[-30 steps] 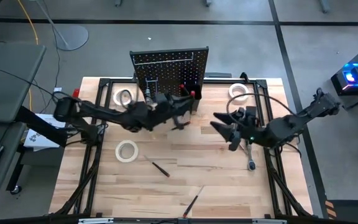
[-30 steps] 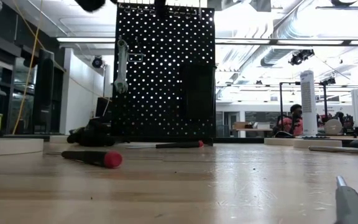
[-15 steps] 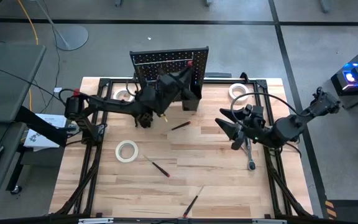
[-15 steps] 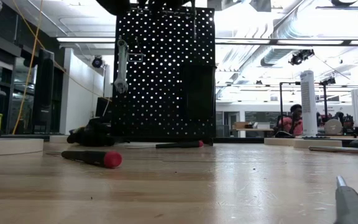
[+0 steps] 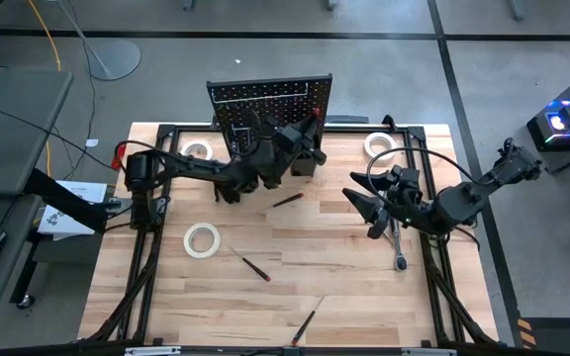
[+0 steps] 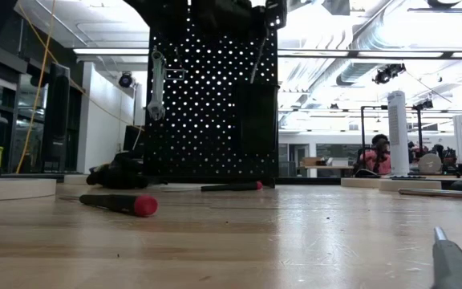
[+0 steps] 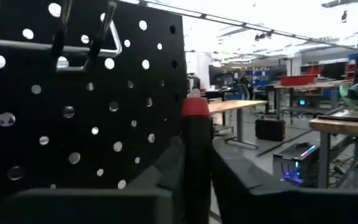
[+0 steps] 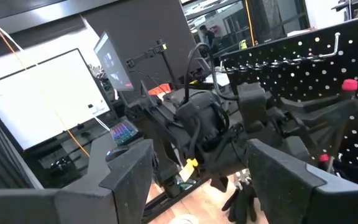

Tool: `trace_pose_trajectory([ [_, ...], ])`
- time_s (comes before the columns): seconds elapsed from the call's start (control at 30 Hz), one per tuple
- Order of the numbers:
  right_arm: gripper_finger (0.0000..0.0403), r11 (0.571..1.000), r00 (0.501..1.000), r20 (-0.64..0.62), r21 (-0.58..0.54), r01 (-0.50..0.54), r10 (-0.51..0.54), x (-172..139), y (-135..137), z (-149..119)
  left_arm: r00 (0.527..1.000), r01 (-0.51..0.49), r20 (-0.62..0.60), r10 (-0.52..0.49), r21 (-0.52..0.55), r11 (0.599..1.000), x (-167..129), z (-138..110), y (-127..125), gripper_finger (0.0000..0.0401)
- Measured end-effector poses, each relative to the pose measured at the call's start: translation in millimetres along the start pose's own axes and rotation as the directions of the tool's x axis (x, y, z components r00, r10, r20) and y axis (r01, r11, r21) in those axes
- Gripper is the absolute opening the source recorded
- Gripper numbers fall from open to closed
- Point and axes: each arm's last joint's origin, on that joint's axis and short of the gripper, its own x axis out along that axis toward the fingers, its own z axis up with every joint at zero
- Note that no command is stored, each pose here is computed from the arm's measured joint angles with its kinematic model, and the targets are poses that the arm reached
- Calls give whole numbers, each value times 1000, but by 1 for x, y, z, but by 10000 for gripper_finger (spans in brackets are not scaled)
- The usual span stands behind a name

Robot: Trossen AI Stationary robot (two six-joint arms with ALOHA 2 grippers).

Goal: Hang tools onto peg board
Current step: Put the black nut driver into the black bin on the peg board

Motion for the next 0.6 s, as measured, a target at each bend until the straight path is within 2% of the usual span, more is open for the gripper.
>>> trace_pose_trajectory([
  [0.17, 245, 1000, 1000, 0, 4, -1, 1, 0, 0, 0, 999, -38, -5, 38, -7, 999, 3, -2, 4, 136],
  [0.37, 245, 1000, 1000, 0, 4, -2, 2, 0, 0, 0, 1000, -8, 0, 8, 11, 1000, -1, 0, -1, 186],
  [0.5, 245, 1000, 1000, -1, -1, -3, 3, 0, 0, 0, 998, 57, 9, -56, -10, 998, -21, 15, -17, 199],
  [0.6, 245, 1000, 1000, -4, -4, -13, 13, -1, 1, 0, 984, 176, -22, -176, 10, 984, -46, 34, -32, 201],
])
